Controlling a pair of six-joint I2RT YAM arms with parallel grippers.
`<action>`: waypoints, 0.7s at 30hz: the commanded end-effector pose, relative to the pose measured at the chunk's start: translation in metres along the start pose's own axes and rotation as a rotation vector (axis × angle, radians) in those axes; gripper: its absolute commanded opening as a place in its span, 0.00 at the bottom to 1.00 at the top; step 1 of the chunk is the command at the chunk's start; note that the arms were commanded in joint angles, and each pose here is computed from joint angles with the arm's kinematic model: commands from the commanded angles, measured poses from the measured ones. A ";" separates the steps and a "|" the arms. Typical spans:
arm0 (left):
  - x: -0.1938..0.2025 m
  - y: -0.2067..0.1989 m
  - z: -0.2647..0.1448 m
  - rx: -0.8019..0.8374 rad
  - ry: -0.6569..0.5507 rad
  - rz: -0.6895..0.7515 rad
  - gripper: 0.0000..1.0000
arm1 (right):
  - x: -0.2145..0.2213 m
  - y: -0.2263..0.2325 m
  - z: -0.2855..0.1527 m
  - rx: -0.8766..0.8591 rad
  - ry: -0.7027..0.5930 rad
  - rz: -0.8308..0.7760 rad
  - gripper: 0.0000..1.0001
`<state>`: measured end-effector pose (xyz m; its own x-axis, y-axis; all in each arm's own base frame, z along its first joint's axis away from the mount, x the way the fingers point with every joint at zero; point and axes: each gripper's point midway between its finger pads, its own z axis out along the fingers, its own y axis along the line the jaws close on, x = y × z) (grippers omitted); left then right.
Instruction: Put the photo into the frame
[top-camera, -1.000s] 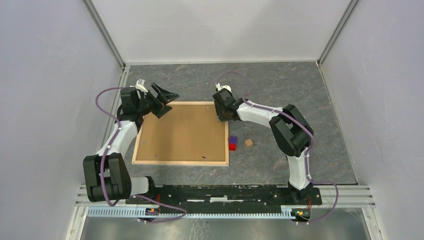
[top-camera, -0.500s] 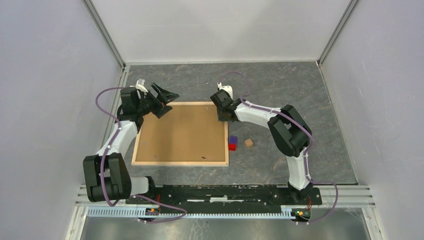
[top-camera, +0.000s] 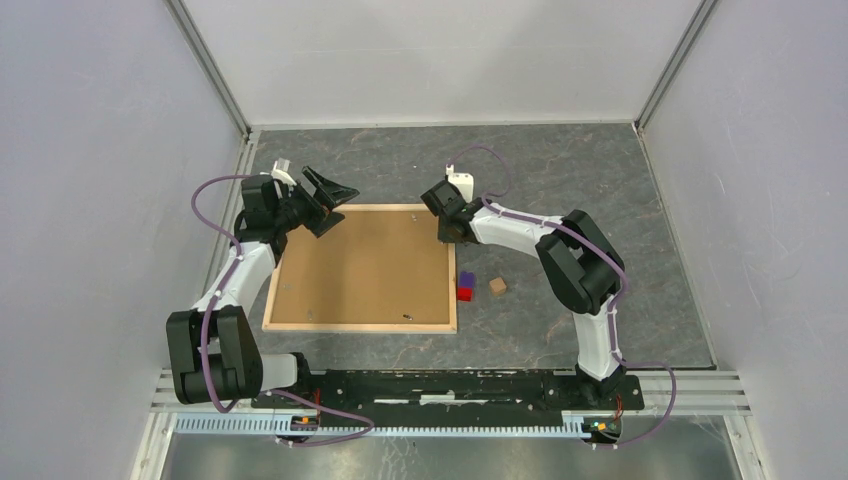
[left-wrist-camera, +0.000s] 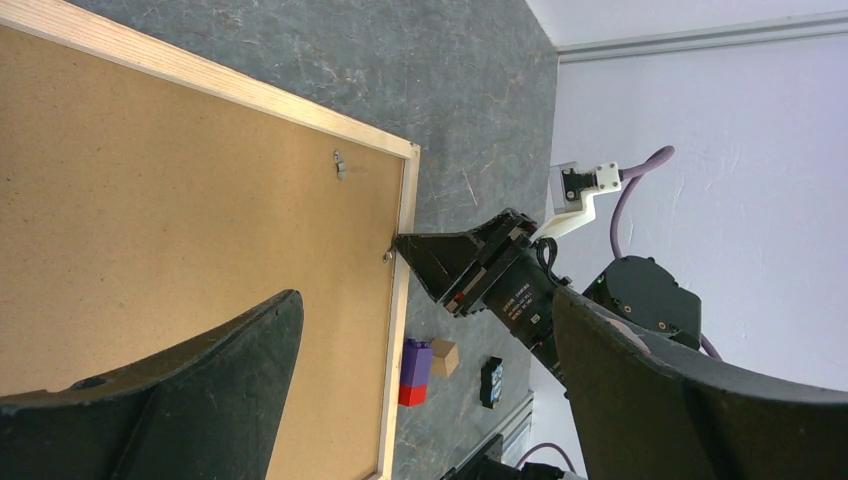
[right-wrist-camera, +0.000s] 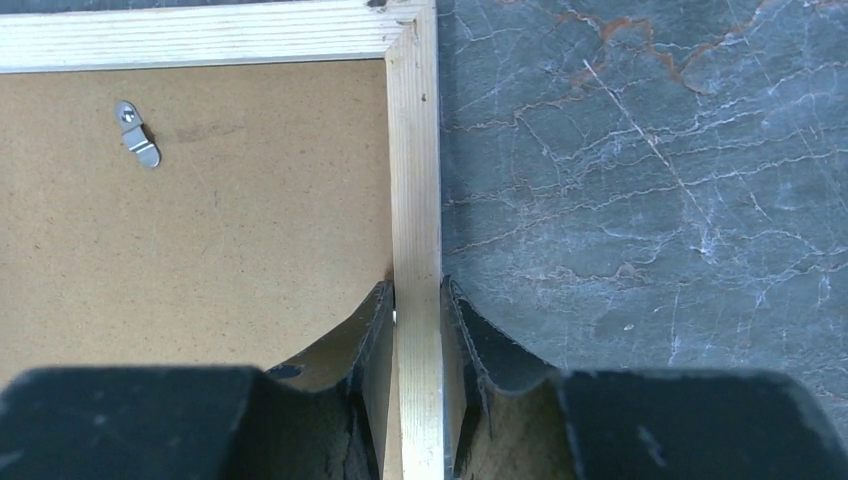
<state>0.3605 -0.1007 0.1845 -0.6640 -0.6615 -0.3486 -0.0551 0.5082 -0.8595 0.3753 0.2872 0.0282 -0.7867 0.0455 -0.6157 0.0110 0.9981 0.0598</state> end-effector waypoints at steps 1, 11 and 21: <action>0.000 -0.018 -0.005 0.062 -0.004 0.000 1.00 | 0.045 0.008 -0.009 -0.022 0.117 0.028 0.01; -0.001 -0.019 -0.006 0.068 -0.006 0.000 1.00 | 0.033 0.009 -0.013 -0.021 0.079 0.007 0.34; 0.000 -0.019 -0.005 0.069 -0.002 -0.003 1.00 | 0.048 0.002 -0.008 0.002 0.117 -0.012 0.49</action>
<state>0.3598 -0.1009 0.1849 -0.6626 -0.6614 -0.3514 -0.0504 0.5075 -0.8602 0.3646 0.2960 0.0269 -0.7879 0.0760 -0.6110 0.0255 0.9955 0.0908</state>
